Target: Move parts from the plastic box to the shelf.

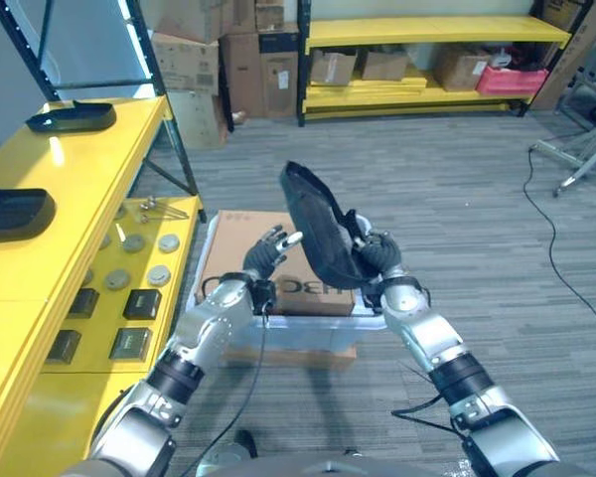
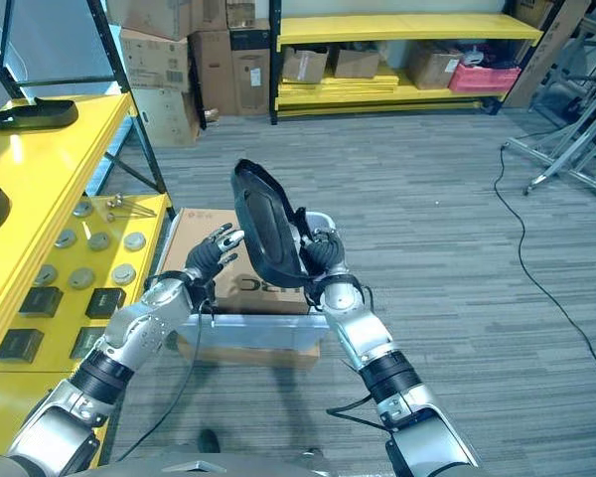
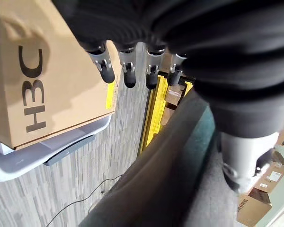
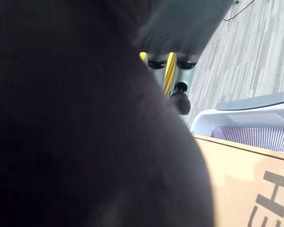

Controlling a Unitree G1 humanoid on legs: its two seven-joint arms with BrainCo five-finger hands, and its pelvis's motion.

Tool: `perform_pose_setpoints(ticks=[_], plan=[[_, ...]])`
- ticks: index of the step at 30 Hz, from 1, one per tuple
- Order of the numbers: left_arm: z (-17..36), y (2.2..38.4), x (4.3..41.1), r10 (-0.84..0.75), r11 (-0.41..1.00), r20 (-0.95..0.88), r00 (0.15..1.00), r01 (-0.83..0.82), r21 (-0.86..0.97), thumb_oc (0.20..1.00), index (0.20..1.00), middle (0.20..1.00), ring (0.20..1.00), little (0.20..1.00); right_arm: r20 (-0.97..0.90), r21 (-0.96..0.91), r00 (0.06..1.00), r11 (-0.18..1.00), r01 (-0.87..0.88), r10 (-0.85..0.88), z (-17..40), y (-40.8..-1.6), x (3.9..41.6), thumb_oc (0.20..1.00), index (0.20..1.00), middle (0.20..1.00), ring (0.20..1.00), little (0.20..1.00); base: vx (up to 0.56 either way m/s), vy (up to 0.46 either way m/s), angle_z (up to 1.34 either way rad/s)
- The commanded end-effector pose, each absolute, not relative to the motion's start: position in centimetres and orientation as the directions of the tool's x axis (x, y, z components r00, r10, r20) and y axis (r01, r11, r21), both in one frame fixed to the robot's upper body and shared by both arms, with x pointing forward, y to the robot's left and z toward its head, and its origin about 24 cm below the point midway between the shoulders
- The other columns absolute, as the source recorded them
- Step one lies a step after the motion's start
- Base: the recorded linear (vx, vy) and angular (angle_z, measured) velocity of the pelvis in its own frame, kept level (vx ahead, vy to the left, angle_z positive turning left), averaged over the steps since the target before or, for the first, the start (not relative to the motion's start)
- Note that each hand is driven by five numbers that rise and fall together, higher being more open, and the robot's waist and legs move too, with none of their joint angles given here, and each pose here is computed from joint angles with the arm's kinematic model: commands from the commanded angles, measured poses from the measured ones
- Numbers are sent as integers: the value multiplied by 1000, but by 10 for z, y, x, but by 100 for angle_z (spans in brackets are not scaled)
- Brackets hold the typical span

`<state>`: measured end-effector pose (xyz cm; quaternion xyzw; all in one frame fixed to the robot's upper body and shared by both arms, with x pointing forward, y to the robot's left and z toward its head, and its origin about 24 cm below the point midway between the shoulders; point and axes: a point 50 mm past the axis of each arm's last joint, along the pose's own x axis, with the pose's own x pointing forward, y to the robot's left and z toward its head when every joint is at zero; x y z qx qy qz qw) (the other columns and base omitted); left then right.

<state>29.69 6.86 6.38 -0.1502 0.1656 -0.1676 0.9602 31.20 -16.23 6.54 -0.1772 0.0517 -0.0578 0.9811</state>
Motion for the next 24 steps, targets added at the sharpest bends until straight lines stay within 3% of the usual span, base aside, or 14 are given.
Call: perform_pose_setpoints(ticks=[1,11,24], plan=[[82,38,309,-453,846,-199,869,350,-402,1000,1000,1000,1000,1000,85,-354,994,930,98,-73,108,-150,336,200,200,200,200,200,0,0,0],[79,30,301,-518,769,-226,825,333,-546,1000,1000,1000,1000,1000,107,-453,993,887,94,-50,109,-153,337,200,200,200,200,200,0,0,0],[68,30,300,-533,784,-256,806,357,-508,1000,1000,1000,1000,1000,87,-484,996,873,59,-18,103,-154,338,200,200,200,200,200,0,0,0]])
